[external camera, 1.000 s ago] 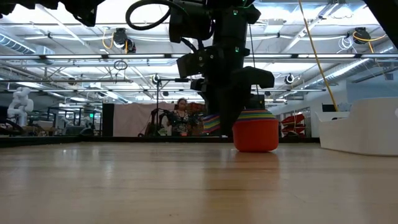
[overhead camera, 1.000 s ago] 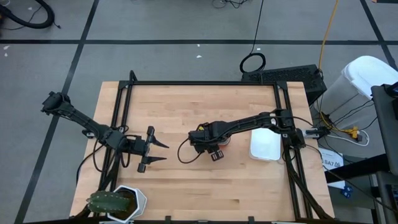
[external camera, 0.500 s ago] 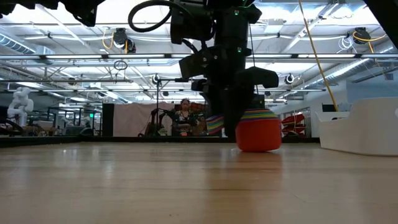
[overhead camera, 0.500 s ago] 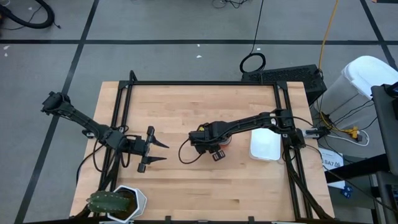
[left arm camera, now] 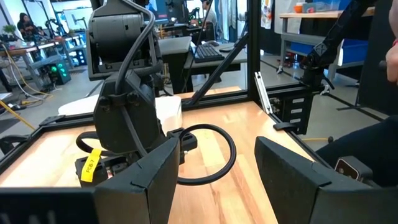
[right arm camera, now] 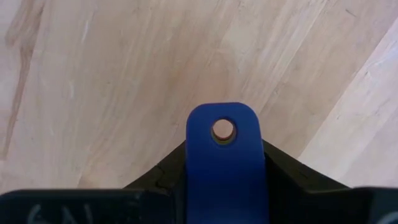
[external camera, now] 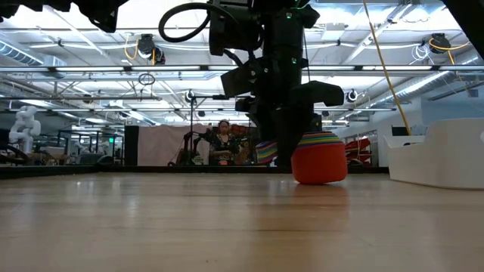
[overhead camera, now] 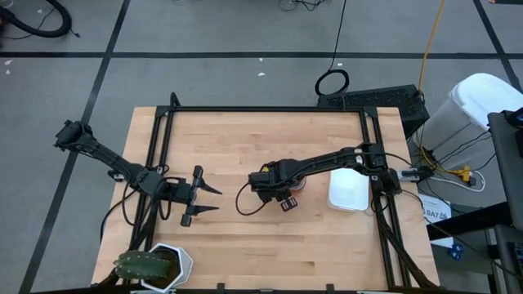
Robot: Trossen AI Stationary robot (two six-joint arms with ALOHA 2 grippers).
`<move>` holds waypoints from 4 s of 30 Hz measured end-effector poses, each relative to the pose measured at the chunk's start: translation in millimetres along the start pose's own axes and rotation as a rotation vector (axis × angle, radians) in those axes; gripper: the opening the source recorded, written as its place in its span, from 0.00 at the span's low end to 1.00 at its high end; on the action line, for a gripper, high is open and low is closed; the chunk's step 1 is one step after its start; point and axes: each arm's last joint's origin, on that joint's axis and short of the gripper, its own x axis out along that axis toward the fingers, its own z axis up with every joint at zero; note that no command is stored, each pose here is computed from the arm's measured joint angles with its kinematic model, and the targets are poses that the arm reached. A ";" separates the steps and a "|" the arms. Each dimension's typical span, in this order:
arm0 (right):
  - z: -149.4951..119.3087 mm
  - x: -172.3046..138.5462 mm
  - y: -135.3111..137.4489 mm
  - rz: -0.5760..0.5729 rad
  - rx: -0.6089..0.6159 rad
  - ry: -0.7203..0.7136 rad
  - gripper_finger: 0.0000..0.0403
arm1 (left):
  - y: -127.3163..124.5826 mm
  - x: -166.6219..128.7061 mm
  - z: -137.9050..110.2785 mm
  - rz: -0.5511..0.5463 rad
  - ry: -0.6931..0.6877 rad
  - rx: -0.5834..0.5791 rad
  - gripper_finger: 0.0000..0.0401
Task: Nest measuring cups in basket
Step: Put the nested measuring cups into the white bin
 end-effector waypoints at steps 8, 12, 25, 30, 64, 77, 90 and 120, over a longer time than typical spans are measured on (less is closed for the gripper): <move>-3.7 -0.1 0.6 -0.008 -0.013 0.044 0.32 | -0.1 0.0 -1.3 -0.001 0.014 -0.005 0.53; -5.1 -1.1 1.1 -0.003 -0.014 0.055 0.32 | -0.1 0.0 -1.3 -0.001 0.014 -0.007 0.53; -19.5 -42.8 2.1 -0.052 0.029 0.023 0.32 | -0.1 0.0 -1.3 -0.001 0.014 -0.008 0.53; -29.6 -51.3 4.7 -0.052 0.038 0.091 0.32 | -0.1 0.0 -1.3 0.000 0.014 -0.012 0.53; -146.8 -98.4 25.6 -0.146 0.770 0.248 0.32 | -0.3 -0.1 -3.5 -0.002 0.036 -0.014 0.53; -199.2 -96.0 29.3 -0.070 1.326 0.158 0.32 | -0.2 0.0 -3.5 -0.002 0.035 0.013 0.53; -209.0 -88.2 34.0 -0.050 1.544 0.213 0.32 | 3.6 0.6 -6.7 0.038 0.069 0.035 0.53; -226.3 -83.6 39.5 -0.168 1.935 0.129 0.32 | 7.1 0.4 -16.5 0.059 0.164 -0.013 0.53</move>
